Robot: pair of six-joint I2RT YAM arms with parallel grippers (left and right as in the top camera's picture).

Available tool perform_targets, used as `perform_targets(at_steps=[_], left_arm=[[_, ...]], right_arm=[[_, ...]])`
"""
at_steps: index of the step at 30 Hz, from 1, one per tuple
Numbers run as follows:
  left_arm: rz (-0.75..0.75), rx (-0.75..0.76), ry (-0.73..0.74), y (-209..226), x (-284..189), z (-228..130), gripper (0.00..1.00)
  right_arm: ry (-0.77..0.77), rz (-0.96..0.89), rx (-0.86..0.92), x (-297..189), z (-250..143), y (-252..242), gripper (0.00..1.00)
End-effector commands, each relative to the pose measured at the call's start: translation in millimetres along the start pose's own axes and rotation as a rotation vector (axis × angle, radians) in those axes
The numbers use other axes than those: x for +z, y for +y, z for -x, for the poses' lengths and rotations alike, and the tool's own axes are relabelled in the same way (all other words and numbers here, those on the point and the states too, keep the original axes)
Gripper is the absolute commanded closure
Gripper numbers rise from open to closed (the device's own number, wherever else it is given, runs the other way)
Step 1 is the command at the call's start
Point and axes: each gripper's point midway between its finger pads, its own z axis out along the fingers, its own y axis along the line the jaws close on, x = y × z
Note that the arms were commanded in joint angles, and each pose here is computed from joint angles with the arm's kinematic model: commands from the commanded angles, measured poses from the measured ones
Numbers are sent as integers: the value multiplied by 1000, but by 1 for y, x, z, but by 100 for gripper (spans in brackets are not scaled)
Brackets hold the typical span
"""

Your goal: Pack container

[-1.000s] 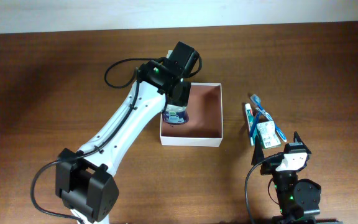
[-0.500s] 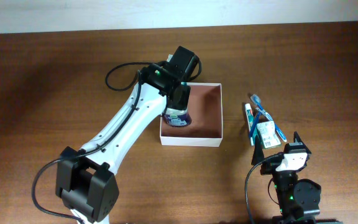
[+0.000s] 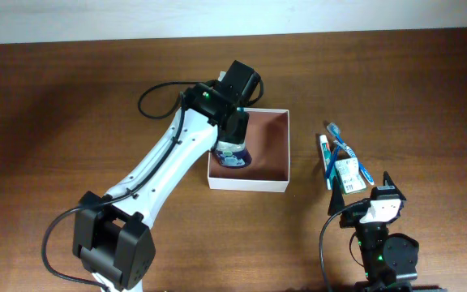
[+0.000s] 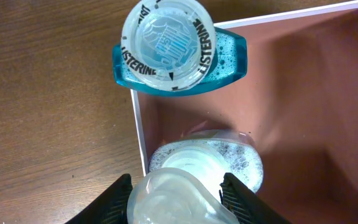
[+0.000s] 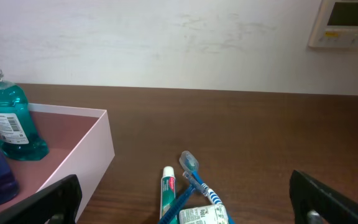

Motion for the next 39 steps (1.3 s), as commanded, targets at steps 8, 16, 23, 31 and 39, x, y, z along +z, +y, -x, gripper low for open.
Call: perform_targets(at_steps=[8,16,23,31,39], left_arm=[[4,15,-5,-9,0,-2,40],[0,41,7,-18,-2,-9,40],[-3,61,16,-25,-3,-13,40],[2,63,25,-24,-3,-16,39],[-3,169,2,-25,-3,-10,33]], right_arm=[[3,3,5,0,-2,1,2],[3,3,5,0,-2,1,2],[3,3,5,0,-2,1,2],[3,3,5,0,-2,1,2],[3,3,5,0,-2,1,2]])
